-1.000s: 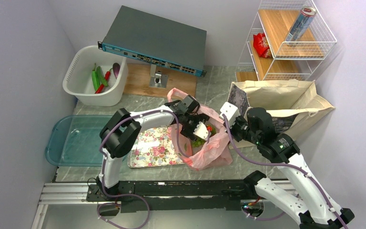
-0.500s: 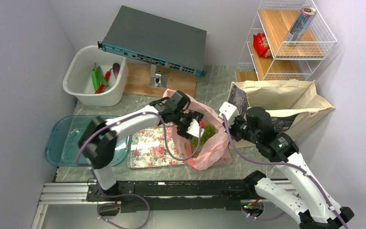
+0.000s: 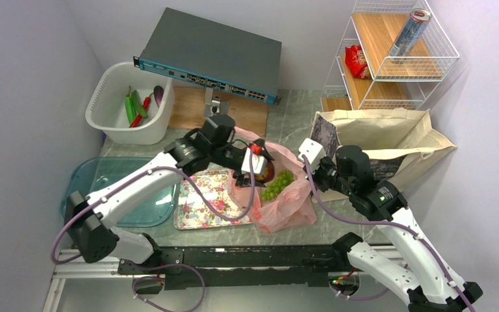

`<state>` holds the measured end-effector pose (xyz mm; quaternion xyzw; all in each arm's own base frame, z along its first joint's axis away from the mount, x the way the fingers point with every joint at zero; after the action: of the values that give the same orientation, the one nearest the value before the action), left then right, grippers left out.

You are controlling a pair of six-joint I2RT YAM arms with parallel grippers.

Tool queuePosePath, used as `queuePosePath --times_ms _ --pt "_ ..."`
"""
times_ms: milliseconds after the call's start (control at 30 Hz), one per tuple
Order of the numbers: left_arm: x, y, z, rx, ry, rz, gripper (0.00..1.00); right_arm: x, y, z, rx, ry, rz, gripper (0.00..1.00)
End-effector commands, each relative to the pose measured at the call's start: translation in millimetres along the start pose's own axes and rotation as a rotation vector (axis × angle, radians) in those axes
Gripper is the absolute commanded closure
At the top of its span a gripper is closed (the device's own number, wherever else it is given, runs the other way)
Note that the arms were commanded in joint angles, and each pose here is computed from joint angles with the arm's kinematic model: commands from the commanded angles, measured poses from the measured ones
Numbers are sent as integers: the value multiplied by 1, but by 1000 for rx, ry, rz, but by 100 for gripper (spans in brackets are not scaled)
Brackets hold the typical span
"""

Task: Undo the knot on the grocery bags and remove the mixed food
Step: Pick up the fake fruit from the takeout bag, then place the fake fruit in the bin.

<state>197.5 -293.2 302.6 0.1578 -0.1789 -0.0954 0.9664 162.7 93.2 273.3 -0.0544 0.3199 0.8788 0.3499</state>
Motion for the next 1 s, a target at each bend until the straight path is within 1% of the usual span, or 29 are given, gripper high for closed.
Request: queuePosePath --times_ms 0,133,200,233,333,400,467,533,567,633,667,733,800,867,967 --pt "0 79 49 -94 185 177 77 -2 6 6 -43 26 -14 100" --pt "-23 151 23 40 324 374 75 -3 9 5 -40 35 -21 100" --pt "-43 181 1 125 401 488 75 -3 11 5 -37 41 -21 100" --pt "-54 195 -21 184 476 572 74 -2 11 4 -33 47 -14 100" --pt "-93 221 -71 354 611 742 74 0 11 5 -33 62 14 100" --pt "-111 236 -109 482 700 839 73 1 11 6 -39 68 31 100" --pt "-124 251 -144 635 770 905 73 3 9 7 -48 74 52 100" --pt "-129 264 -170 738 801 934 72 4 7 9 -56 78 75 100" --pt "-128 271 -180 767 809 957 70 4 6 11 -59 80 84 100" --pt "-125 282 -192 787 818 992 62 4 6 15 -65 83 101 100" --pt "-122 286 -195 795 818 995 54 5 6 16 -65 85 113 100" --pt "-118 288 -200 802 799 951 34 7 8 19 -64 96 145 100" --pt "-118 283 -200 788 739 871 19 11 10 18 -56 107 196 100" --pt "-121 278 -196 776 656 800 2 18 13 13 -28 117 262 100" --pt "-119 273 -178 732 524 727 1 29 20 1 32 145 357 100"
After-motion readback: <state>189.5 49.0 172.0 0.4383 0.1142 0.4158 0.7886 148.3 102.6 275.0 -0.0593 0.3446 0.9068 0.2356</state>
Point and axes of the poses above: each gripper's point midway between its finger pads, its own y axis back along the fingers, its own x axis along the line the jaws close on, z = x × y, the point moved 7 cm from there along y, back along the fingers, and after that the axes turned 1 degree about y, right-handed, at the moved point
